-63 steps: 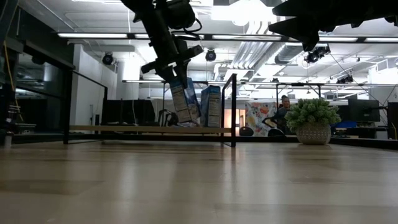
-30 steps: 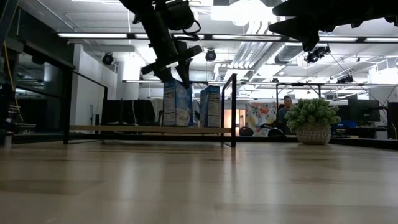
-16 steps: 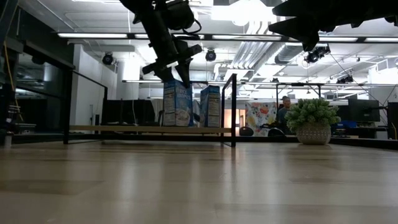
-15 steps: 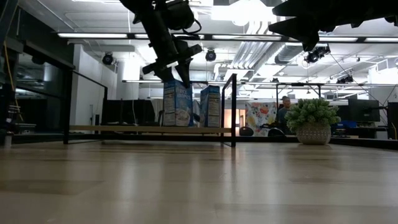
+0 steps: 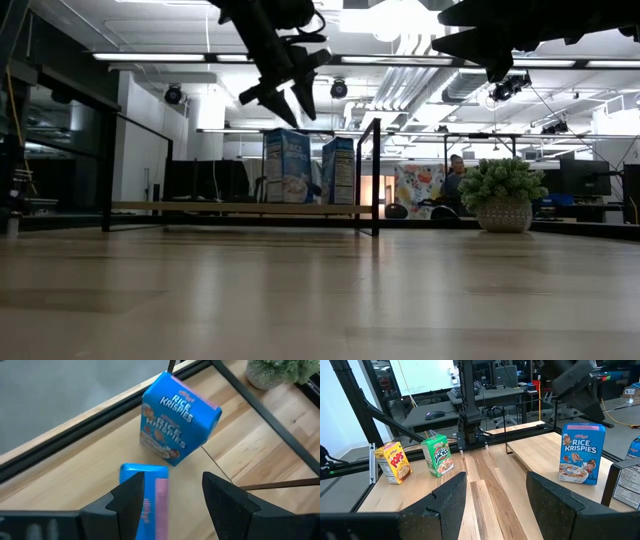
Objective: Stack cereal on shelf
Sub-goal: Put the blue cereal box on the shelf aligned with the blue cereal box
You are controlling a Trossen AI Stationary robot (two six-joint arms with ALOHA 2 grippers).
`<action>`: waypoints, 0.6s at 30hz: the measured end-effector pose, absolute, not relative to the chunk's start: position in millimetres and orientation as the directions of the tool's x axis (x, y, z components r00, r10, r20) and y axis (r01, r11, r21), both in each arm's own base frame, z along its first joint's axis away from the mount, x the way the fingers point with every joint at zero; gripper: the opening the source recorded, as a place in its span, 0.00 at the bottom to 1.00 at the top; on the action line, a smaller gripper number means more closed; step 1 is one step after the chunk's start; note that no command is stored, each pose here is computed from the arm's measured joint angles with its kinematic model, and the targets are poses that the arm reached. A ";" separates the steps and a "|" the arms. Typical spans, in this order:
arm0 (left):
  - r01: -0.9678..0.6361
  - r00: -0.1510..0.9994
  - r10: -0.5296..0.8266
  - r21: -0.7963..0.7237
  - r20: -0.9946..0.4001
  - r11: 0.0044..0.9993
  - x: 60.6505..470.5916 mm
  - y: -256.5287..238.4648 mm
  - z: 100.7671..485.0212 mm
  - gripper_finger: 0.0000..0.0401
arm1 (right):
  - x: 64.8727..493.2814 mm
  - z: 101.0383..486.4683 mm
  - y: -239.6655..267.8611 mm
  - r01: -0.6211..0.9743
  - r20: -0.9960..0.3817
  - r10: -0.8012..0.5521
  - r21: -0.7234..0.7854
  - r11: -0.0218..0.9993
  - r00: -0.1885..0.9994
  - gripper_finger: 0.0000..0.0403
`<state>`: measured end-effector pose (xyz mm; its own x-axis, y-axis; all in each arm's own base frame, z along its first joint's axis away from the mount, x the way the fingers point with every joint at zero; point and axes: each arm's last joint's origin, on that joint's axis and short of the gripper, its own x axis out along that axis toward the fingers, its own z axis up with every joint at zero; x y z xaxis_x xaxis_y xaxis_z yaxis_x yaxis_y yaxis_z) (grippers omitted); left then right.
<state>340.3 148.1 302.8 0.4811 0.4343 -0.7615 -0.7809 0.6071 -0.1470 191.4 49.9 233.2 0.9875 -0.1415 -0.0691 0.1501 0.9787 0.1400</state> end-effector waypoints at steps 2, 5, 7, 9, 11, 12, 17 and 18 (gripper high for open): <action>-0.782 0.476 0.432 -0.143 -0.766 0.607 339.5 147.7 307.2 0.48 | 191.4 233.2 50.0 0.150 -0.069 -0.141 0.140 0.979 0.988 0.50; -0.762 0.456 0.421 -0.100 -0.784 0.639 336.2 146.1 314.7 0.47 | 191.4 233.0 49.9 0.150 -0.071 -0.141 0.139 0.979 0.987 0.50; -0.754 0.442 0.415 -0.079 -0.795 0.653 330.9 142.2 321.4 0.46 | 191.4 232.5 49.9 0.151 -0.076 -0.141 0.137 0.979 0.987 0.50; -0.741 0.454 0.420 -0.071 -0.786 0.668 325.6 135.8 330.7 0.44 | 191.3 231.9 49.9 0.151 -0.082 -0.141 0.134 0.979 0.987 0.50; -0.728 0.451 0.432 -0.042 -0.781 0.684 318.9 125.4 339.5 0.39 | 191.3 231.7 49.9 0.152 -0.084 -0.142 0.133 0.979 0.986 0.50; -0.724 0.451 0.445 -0.025 -0.774 0.689 316.5 119.5 343.8 0.36 | 191.3 231.6 49.9 0.152 -0.085 -0.141 0.132 0.980 0.986 0.50; -0.705 0.432 0.517 0.080 -0.739 0.704 309.4 83.3 357.5 0.11 | 191.3 231.5 49.9 0.152 -0.085 -0.142 0.133 0.979 0.986 0.50; -0.700 0.429 0.524 0.097 -0.735 0.708 309.9 75.6 357.7 0.06 | 191.3 231.5 49.9 0.152 -0.085 -0.142 0.136 0.979 0.986 0.50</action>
<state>309.9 75.6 357.7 0.4290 0.5245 -0.7355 -0.6997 0.7079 0.0967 191.3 49.9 231.5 0.9863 -0.1416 -0.0852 0.1523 0.9790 0.1357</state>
